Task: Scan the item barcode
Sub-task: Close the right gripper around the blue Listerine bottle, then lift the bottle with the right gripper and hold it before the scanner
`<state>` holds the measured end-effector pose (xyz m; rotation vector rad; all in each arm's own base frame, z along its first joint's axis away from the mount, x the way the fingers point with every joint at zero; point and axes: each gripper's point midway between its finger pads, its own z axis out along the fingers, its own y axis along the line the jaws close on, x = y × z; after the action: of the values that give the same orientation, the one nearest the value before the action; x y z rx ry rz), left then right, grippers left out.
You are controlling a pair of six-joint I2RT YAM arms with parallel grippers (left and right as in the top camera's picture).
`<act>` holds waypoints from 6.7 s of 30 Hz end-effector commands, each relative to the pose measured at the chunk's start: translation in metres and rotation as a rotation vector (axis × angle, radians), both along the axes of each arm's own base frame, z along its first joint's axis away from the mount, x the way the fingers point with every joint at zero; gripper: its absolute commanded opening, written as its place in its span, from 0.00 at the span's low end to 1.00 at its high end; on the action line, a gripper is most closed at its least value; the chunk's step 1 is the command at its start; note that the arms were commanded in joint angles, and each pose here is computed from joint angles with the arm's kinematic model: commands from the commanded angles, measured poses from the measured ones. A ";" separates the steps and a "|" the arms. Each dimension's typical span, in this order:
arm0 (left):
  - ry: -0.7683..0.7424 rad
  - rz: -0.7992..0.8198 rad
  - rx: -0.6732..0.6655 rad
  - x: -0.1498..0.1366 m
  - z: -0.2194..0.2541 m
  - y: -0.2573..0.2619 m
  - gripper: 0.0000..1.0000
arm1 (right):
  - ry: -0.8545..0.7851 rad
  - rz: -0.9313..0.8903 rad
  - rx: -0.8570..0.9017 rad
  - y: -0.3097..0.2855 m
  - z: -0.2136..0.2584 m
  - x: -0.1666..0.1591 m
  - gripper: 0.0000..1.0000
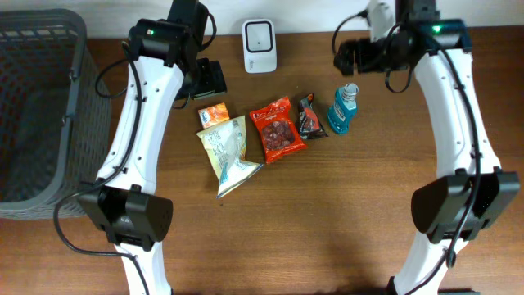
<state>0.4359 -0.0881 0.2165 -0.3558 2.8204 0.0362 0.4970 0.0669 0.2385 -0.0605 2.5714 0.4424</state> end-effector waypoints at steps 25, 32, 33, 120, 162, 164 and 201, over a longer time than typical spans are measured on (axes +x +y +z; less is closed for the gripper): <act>-0.034 0.005 -0.005 0.000 0.013 0.002 0.99 | 0.337 -0.901 -0.143 -0.015 -0.094 -0.029 0.73; -0.034 0.005 -0.005 0.000 0.013 0.002 0.99 | 0.331 -0.870 -0.154 -0.014 -0.094 -0.028 0.62; -0.034 0.005 -0.005 0.000 0.013 0.002 0.99 | 0.329 -0.852 -0.164 -0.014 -0.094 -0.028 0.59; -0.034 0.005 -0.005 0.000 0.013 0.002 0.99 | -0.065 -0.331 -0.246 -0.005 -0.083 -0.055 0.98; -0.034 0.005 -0.005 0.000 0.013 0.002 0.99 | -0.138 -0.287 -0.262 0.010 -0.134 0.005 0.61; -0.034 0.005 -0.005 0.000 0.013 0.002 0.99 | -0.138 -0.270 -0.238 0.015 -0.119 0.009 0.60; -0.034 0.005 -0.005 0.000 0.013 0.002 0.99 | 0.351 -0.777 1.396 0.178 -0.082 0.137 0.50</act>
<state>0.4357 -0.0880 0.2164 -0.3563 2.8210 0.0365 0.6273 0.2398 0.1509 1.3656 1.8522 1.7472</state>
